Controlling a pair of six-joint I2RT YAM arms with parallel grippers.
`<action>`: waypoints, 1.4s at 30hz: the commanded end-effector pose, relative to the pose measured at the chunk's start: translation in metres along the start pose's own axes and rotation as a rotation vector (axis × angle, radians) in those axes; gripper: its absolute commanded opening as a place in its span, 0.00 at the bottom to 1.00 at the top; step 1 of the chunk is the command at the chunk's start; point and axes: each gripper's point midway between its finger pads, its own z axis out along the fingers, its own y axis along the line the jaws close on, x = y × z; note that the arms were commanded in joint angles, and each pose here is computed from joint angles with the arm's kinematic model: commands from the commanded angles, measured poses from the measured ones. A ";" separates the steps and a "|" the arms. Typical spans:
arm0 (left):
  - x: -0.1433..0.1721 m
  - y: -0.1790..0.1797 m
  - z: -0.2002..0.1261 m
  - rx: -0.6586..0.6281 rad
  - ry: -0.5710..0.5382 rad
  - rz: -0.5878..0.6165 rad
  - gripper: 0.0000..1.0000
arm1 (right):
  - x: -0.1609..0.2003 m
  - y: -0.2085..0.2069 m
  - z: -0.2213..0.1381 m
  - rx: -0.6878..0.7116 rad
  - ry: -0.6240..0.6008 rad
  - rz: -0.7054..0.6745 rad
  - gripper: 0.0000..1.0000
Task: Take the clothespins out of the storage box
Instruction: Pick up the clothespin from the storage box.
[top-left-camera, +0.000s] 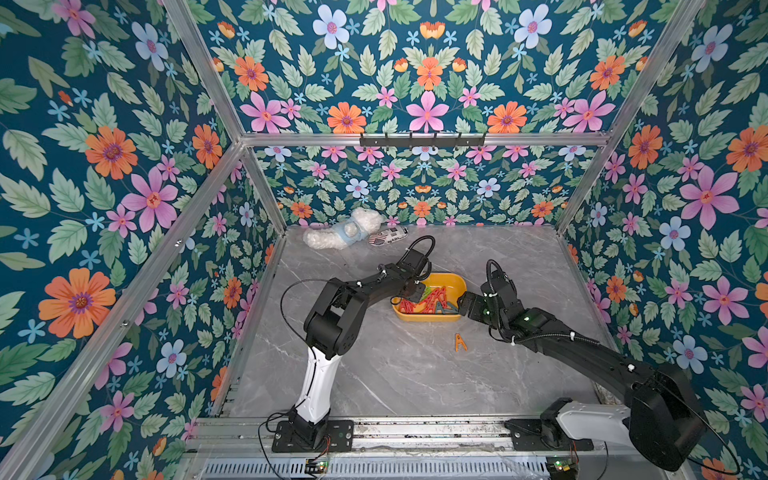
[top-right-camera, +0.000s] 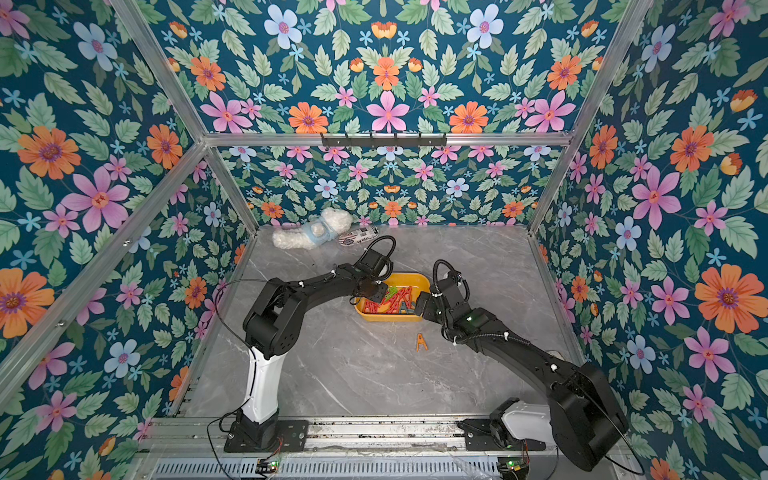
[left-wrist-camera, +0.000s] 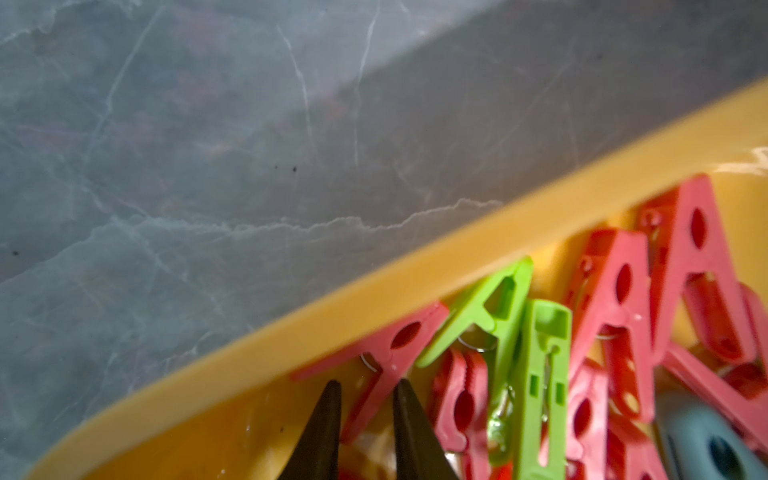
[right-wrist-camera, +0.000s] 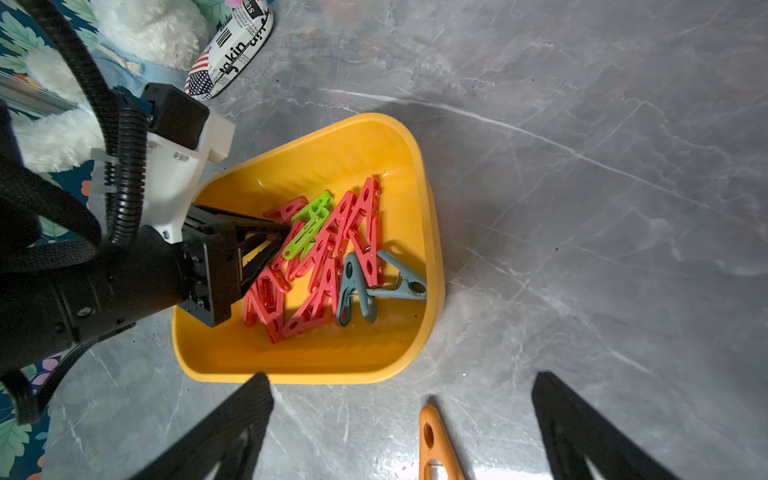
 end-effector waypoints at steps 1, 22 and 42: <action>0.004 0.000 -0.005 0.006 0.020 0.021 0.18 | -0.005 0.006 0.000 -0.023 -0.013 0.007 0.99; 0.002 -0.002 -0.047 0.006 -0.034 -0.065 0.00 | -0.005 0.016 -0.009 -0.087 -0.018 0.014 0.99; 0.040 -0.029 -0.127 0.243 -0.183 -0.600 0.00 | 0.005 0.037 -0.017 -0.226 0.032 -0.016 0.99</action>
